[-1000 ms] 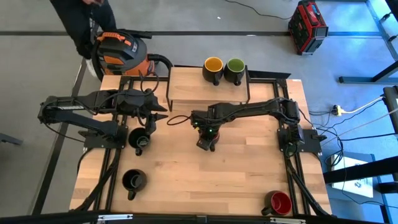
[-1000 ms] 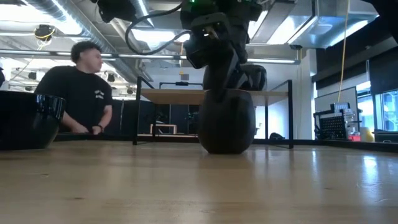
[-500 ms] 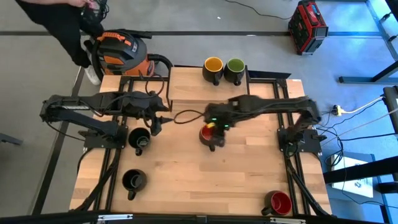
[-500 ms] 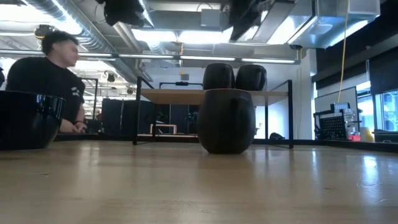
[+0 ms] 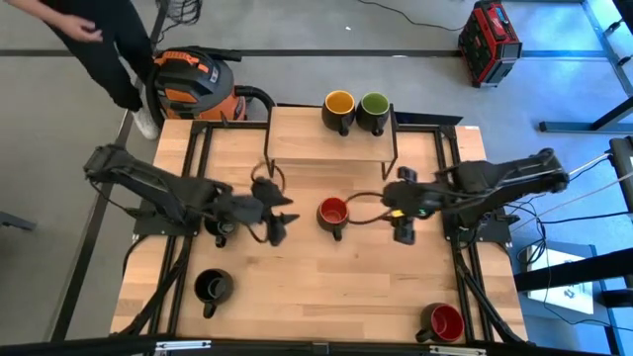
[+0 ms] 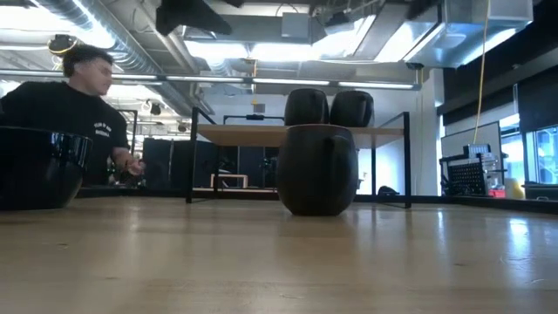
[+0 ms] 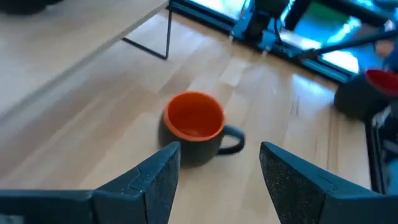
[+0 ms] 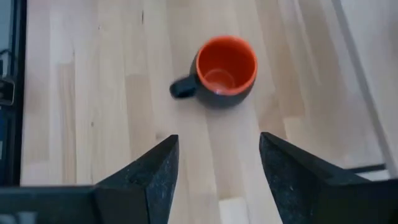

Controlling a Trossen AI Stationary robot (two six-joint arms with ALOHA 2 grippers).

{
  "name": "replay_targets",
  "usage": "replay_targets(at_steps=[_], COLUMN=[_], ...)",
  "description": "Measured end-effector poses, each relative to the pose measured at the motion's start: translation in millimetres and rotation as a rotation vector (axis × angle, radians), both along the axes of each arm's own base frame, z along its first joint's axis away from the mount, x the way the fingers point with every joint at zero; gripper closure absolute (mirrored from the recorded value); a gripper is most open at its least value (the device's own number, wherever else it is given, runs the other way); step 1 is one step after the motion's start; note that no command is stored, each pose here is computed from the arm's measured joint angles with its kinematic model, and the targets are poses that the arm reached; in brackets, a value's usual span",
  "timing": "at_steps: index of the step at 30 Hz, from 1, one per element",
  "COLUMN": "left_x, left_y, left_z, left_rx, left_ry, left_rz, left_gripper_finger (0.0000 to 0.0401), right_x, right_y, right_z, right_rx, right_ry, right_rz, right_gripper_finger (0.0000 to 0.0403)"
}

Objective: Place coffee mugs
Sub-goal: Put the orange mug on the shelf

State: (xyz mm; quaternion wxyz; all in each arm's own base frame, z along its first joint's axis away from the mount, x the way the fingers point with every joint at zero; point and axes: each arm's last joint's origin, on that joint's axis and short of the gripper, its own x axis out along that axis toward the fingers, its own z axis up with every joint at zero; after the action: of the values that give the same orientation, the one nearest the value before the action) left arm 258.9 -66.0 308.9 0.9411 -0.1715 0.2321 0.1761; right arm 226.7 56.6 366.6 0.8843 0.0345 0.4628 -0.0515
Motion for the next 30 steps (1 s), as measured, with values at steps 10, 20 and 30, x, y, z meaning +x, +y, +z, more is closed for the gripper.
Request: replay_targets(at_steps=[10,20,30], left_x=[42.4,107.2,155.4], left_y=[-42.7,-72.1,-81.3], left_z=[-63.1,-96.4,-128.0], left_rx=[-0.198,-0.204,-0.17], left_ry=[0.0,0.028,-0.018], left_rz=[0.195,0.25,0.377], left_gripper_finger=[0.0186,0.0186,0.0186], right_x=[-43.2,-51.3,-52.7], right_y=[-1.7,-4.3,-4.7], right_z=[-18.7,-18.0,-18.8], right_rx=[0.035,0.018,-0.002], right_ry=[-0.02,-0.019,-0.002], right_rz=[0.009,0.053,0.076], right_gripper_finger=[0.0194,0.0194,0.0194])
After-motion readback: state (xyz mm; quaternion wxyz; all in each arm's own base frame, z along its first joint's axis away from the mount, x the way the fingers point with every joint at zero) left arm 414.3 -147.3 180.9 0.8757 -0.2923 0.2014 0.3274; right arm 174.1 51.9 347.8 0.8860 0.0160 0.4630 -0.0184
